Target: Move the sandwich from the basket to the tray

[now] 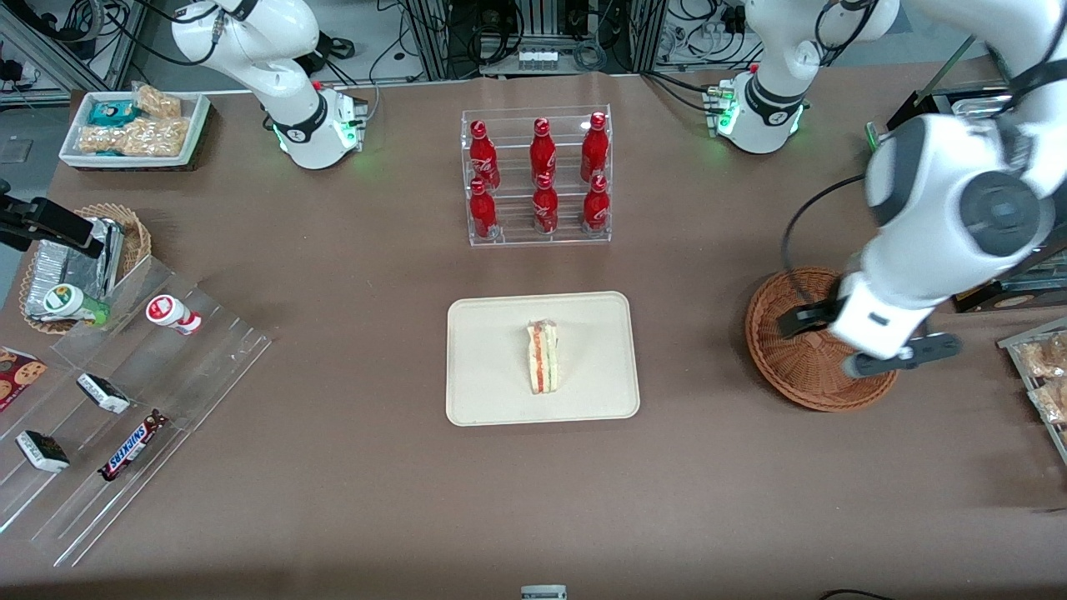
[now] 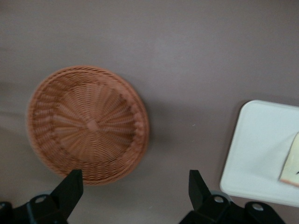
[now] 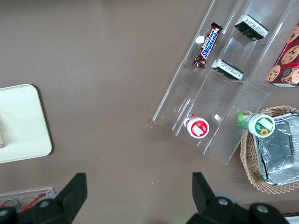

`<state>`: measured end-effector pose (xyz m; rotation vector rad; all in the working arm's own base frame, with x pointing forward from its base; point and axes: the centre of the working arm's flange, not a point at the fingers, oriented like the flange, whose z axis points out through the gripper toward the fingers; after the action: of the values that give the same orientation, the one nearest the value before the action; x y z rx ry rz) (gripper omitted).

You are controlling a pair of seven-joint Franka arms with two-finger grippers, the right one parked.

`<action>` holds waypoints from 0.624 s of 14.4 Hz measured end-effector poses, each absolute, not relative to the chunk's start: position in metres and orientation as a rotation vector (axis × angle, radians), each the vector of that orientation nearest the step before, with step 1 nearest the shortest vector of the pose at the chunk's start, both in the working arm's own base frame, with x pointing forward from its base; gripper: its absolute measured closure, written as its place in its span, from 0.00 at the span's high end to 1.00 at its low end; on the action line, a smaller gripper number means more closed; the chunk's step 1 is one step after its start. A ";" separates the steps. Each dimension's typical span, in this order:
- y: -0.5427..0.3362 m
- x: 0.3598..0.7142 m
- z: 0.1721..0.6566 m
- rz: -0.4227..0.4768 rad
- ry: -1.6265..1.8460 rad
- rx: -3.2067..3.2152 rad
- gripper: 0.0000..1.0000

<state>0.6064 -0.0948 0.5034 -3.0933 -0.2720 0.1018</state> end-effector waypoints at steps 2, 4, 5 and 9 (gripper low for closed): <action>-0.060 0.595 0.528 0.122 -0.189 -3.105 1.00; -0.032 0.583 0.551 0.129 -0.091 -3.125 1.00; -0.022 0.578 0.563 0.119 -0.042 -3.131 1.00; -0.016 0.568 0.595 0.045 0.042 -3.137 1.00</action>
<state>0.5681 -0.0160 0.5947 -3.1373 0.0420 0.0447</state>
